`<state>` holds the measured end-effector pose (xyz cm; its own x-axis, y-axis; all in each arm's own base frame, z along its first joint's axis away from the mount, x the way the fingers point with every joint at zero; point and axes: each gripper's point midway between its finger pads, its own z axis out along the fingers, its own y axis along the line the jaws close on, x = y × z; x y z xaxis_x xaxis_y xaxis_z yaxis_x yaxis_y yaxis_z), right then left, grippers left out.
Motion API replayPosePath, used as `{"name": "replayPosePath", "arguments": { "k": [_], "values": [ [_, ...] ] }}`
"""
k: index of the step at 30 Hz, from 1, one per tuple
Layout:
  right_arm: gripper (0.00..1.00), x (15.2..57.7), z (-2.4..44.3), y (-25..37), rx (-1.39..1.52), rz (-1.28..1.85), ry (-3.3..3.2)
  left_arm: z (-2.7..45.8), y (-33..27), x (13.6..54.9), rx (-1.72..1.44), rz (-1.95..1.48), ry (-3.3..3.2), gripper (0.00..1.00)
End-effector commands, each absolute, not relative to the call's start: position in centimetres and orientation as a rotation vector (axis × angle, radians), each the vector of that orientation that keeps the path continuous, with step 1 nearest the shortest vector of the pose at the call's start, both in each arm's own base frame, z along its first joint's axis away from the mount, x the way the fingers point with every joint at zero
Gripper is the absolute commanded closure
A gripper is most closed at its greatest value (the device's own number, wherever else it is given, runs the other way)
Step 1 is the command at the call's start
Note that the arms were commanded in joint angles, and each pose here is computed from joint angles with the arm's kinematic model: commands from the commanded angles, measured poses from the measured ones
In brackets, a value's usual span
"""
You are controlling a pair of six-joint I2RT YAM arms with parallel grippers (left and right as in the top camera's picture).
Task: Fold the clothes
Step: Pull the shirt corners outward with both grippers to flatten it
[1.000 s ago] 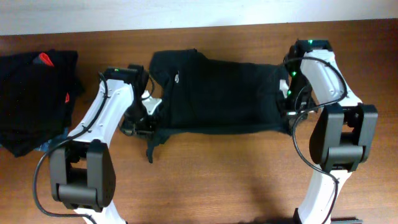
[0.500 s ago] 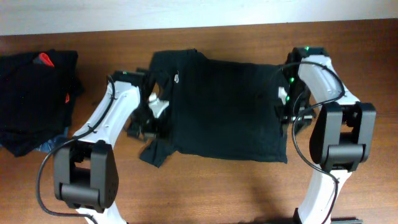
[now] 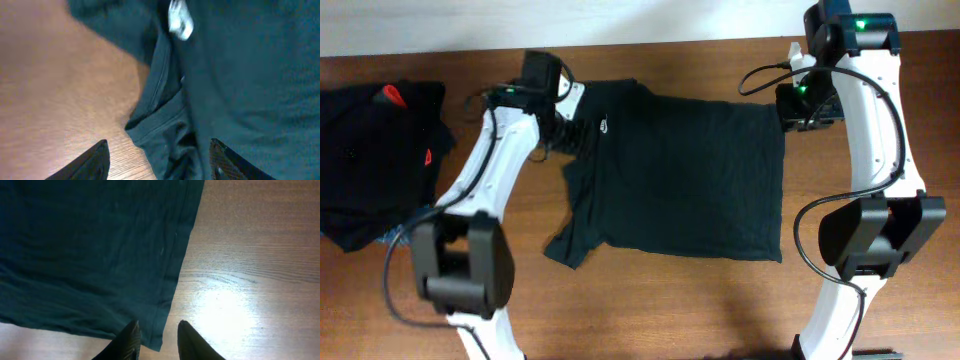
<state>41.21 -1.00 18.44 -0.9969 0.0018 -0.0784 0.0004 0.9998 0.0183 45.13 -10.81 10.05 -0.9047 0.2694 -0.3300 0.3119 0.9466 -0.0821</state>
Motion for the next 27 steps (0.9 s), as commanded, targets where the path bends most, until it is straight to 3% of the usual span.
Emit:
{"name": "replayPosePath", "arguments": {
  "k": [1,22,23,25,27],
  "values": [
    [0.71,41.0,19.9,-1.3,0.003,0.028,3.027,5.3,-9.3,44.6,0.398,-0.168,2.913,0.37],
    [0.70,40.3,19.8,-1.2,0.003,0.030,3.059,-0.9,-9.9,42.7,0.367,-0.360,3.073,0.34],
    [0.71,40.3,19.8,-1.2,0.003,0.030,3.059,-1.0,-10.0,42.6,0.368,-0.365,3.075,0.36],
    [0.71,40.3,19.8,-1.2,0.003,0.030,3.059,-1.2,-10.2,42.4,0.370,-0.377,3.086,0.65],
    [0.71,40.3,19.8,-1.2,0.003,0.030,3.059,-1.2,-10.2,42.3,0.370,-0.376,3.090,0.79]
  ]
}}
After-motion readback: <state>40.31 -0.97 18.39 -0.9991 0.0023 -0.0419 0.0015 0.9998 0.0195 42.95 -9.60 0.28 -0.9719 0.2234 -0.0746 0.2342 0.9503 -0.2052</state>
